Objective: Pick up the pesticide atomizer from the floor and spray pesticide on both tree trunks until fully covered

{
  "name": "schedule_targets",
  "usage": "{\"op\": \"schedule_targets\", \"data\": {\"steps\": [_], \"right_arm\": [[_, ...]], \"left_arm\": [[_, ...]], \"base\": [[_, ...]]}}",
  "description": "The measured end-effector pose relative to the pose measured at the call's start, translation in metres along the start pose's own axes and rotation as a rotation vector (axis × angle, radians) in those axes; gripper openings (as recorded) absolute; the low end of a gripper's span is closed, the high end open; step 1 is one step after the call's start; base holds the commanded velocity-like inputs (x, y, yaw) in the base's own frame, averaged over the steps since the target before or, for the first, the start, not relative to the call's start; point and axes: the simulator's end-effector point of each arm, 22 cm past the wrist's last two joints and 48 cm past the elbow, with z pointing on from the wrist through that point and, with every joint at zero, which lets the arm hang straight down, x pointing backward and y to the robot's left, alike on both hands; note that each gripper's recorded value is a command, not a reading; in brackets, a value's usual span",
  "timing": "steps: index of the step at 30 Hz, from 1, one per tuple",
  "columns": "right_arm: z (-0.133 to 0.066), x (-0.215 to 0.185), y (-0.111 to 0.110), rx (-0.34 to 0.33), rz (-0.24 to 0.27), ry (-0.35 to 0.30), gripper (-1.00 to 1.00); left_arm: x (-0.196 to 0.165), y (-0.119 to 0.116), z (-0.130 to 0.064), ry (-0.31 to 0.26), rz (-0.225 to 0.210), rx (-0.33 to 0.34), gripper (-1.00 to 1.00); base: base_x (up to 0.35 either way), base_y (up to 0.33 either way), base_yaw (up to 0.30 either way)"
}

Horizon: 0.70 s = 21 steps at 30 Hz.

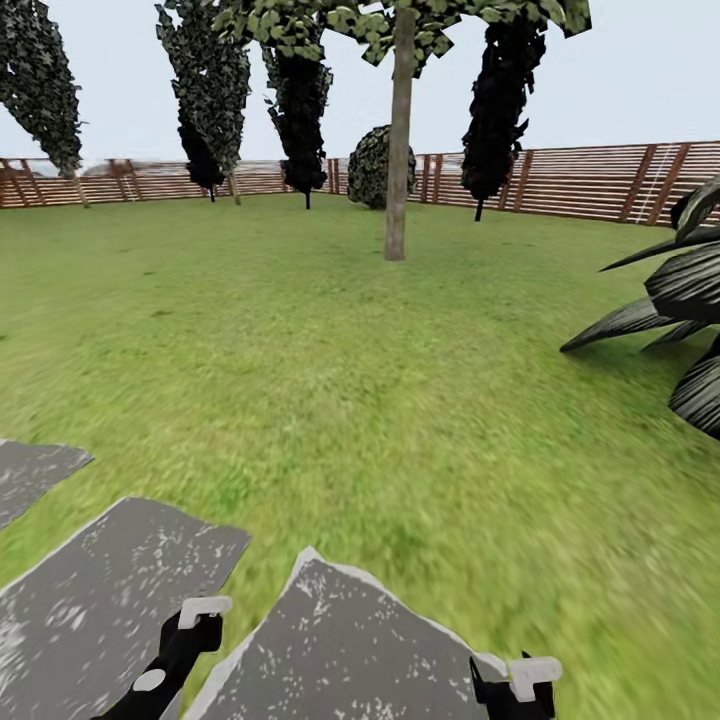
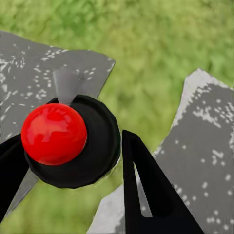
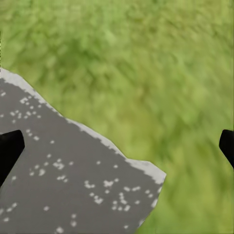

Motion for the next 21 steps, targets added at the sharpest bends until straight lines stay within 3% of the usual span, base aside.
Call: {"op": "schedule_targets", "data": {"steps": [21], "right_arm": [[0.0000, 0.0000, -0.0002, 0.000, 0.000, 0.000, 1.00]], "left_arm": [[-0.0002, 0.0000, 0.0000, -0.001, 0.000, 0.000, -1.00]], "base": [[0.332, 0.098, 0.000]]}}
